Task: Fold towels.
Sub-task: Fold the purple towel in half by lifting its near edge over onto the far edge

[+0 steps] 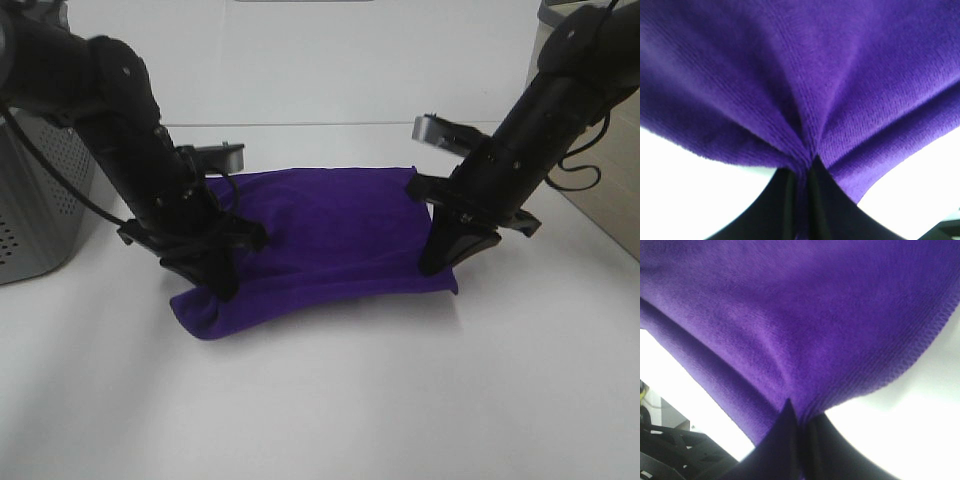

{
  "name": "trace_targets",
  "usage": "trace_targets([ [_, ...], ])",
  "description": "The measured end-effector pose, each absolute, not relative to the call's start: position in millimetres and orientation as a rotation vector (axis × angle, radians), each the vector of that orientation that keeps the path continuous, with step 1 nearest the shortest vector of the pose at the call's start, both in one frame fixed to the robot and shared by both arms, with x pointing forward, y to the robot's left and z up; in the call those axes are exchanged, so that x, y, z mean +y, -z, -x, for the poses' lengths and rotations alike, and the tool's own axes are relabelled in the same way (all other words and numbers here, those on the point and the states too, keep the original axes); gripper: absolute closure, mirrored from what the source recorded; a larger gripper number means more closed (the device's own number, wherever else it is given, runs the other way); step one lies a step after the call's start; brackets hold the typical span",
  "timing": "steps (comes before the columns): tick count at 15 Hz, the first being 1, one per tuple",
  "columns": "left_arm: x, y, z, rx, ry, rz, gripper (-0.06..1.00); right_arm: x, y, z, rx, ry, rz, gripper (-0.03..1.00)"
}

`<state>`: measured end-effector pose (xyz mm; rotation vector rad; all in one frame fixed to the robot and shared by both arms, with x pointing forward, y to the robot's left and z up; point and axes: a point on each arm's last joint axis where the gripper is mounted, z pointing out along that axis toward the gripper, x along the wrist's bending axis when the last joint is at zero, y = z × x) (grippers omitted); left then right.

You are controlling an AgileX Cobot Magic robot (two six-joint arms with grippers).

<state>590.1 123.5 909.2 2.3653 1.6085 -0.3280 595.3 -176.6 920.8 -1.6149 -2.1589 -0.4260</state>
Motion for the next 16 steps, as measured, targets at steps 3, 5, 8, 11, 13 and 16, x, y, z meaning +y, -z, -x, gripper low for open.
trace_targets([
  [3,134,-934,-611,1.600,0.220,-2.278,0.92,-172,-950,-618,-2.222,0.576,1.627,0.94],
  [5,136,-941,-631,1.577,0.109,-2.229,0.92,-166,-960,-648,-2.283,0.670,1.625,0.94],
  [8,134,-939,-666,1.539,-0.039,-2.164,0.89,-157,-957,-702,-2.370,0.799,1.620,0.94],
  [11,124,-925,-698,1.508,-0.090,-2.137,0.86,-153,-948,-739,-2.431,0.856,1.664,0.94],
  [13,117,-916,-717,1.484,-0.118,-2.124,0.86,-154,-931,-748,-2.441,0.813,1.699,0.94],
  [16,114,-910,-731,1.457,-0.157,-2.123,0.75,-155,-914,-750,-2.419,0.760,1.727,0.93],
])
